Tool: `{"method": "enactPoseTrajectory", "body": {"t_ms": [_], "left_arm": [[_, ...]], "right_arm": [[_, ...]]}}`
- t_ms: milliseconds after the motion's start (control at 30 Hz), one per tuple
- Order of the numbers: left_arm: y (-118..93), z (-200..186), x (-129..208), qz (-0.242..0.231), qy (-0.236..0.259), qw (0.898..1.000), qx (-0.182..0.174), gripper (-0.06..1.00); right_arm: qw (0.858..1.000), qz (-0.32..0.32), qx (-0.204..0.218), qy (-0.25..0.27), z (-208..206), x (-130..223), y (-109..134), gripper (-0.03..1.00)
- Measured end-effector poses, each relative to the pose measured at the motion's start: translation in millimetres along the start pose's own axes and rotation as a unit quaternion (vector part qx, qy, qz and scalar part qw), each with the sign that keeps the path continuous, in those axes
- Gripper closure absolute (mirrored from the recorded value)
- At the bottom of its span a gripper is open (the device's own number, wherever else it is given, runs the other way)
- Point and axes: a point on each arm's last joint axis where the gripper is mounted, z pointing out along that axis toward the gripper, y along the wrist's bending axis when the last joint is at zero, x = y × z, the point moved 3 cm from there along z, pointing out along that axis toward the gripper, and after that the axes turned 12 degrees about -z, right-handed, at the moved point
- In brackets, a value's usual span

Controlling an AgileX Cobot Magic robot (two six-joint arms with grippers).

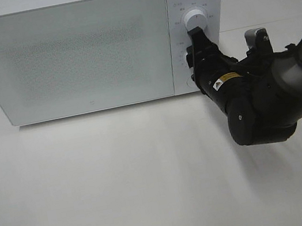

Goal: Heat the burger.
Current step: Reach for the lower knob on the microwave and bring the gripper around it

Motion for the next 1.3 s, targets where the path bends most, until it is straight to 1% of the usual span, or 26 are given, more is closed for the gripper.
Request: {"method": "enactPoseTrajectory", "body": {"t_ms": [33,67,100,133,167,200,233,267,300,367,467,900,1300], "left_arm": [[0.0,0.0,0.0,0.0,0.0,1.0,0.0,-0.03],[0.0,0.0,0.0,0.0,0.0,1.0,0.0,-0.03],[0.0,0.0,0.0,0.0,0.0,1.0,0.0,-0.03],[0.0,0.0,0.0,0.0,0.0,1.0,0.0,-0.03],[0.0,0.0,0.0,0.0,0.0,1.0,0.0,-0.03],[0.0,0.0,0.0,0.0,0.0,1.0,0.0,-0.03],[0.0,0.0,0.0,0.0,0.0,1.0,0.0,-0.03],[0.0,0.0,0.0,0.0,0.0,1.0,0.0,-0.03],[0.0,0.0,0.0,0.0,0.0,1.0,0.0,-0.03],[0.0,0.0,0.0,0.0,0.0,1.0,0.0,-0.03],[0.0,0.0,0.0,0.0,0.0,1.0,0.0,-0.03],[0.0,0.0,0.0,0.0,0.0,1.0,0.0,-0.03],[0.0,0.0,0.0,0.0,0.0,1.0,0.0,-0.03]], "right_arm": [[0.999,0.039,0.0,0.0,0.0,-0.2,-0.4,0.53],[0.998,0.056,0.0,0.0,0.0,-0.2,-0.4,0.53],[0.998,0.056,0.0,0.0,0.0,-0.2,-0.4,0.53],[0.996,0.095,0.0,0.0,0.0,-0.2,-0.3,0.53],[0.996,0.095,0.0,0.0,0.0,-0.2,-0.3,0.53],[0.992,0.128,0.0,0.0,0.0,-0.2,-0.3,0.53],[0.99,0.14,0.0,0.0,0.0,-0.2,-0.3,0.53],[0.986,0.17,0.0,0.0,0.0,-0.2,-0.3,0.53],[0.986,0.17,0.0,0.0,0.0,-0.2,-0.3,0.53],[0.98,0.201,0.0,0.0,0.0,-0.2,-0.3,0.53],[0.976,0.218,0.0,0.0,0.0,-0.2,-0.3,0.53],[0.973,0.232,0.0,0.001,0.0,0.0,-0.2,0.53],[0.973,0.231,0.004,-0.006,-0.4,-0.8,-1.2,0.53]]}}
